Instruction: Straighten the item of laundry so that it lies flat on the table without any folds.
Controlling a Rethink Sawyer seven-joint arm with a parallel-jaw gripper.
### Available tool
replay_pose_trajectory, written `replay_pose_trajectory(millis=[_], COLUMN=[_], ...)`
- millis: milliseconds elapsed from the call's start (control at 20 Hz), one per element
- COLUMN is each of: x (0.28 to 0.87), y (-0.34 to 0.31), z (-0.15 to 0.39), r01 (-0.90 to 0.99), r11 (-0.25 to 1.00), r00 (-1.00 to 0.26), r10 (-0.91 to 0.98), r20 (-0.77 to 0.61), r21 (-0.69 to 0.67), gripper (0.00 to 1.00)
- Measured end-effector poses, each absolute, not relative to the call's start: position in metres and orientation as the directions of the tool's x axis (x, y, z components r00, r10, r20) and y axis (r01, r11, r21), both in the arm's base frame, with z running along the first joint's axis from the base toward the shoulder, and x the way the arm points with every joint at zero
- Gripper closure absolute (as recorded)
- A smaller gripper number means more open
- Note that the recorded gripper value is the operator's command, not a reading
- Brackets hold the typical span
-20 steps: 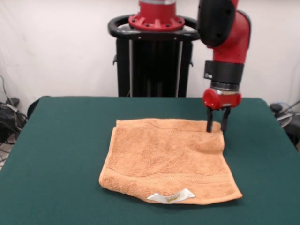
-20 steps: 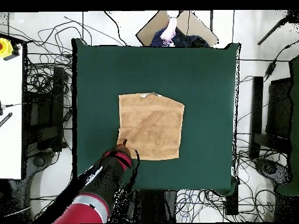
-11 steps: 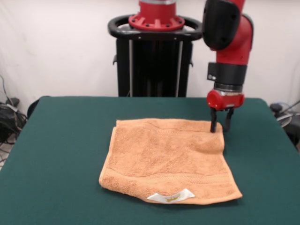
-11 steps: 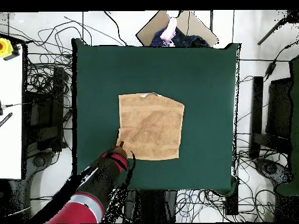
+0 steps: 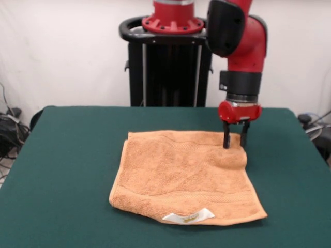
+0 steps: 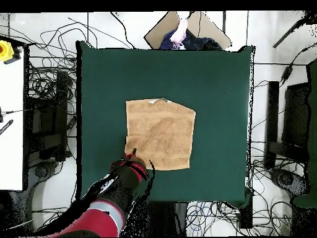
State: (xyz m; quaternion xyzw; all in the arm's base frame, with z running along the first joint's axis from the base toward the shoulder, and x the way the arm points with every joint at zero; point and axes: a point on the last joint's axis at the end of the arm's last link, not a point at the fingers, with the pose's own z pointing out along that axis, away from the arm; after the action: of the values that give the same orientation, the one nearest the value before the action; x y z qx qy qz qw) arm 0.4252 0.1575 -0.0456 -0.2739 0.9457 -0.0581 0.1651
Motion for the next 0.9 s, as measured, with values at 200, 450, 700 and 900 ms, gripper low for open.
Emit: replay_pose_trajectory(millis=[200,450,700,900], x=[0.424,0.421,0.423,0.422], y=[0.152,0.138,0.130,0.124], z=[-0.043,-0.040,-0.037,-0.035], r01=[-0.497,-0.484,-0.477,-0.475], r11=[0.844,0.847,0.847,0.843], r00=[-0.793,-0.802,-0.804,-0.804], r10=[-0.537,-0.530,-0.528,-0.532], r20=[-0.289,-0.276,-0.272,-0.266], r21=[-0.204,-0.222,-0.236,-0.251], gripper=[0.00,0.00,0.00,0.00])
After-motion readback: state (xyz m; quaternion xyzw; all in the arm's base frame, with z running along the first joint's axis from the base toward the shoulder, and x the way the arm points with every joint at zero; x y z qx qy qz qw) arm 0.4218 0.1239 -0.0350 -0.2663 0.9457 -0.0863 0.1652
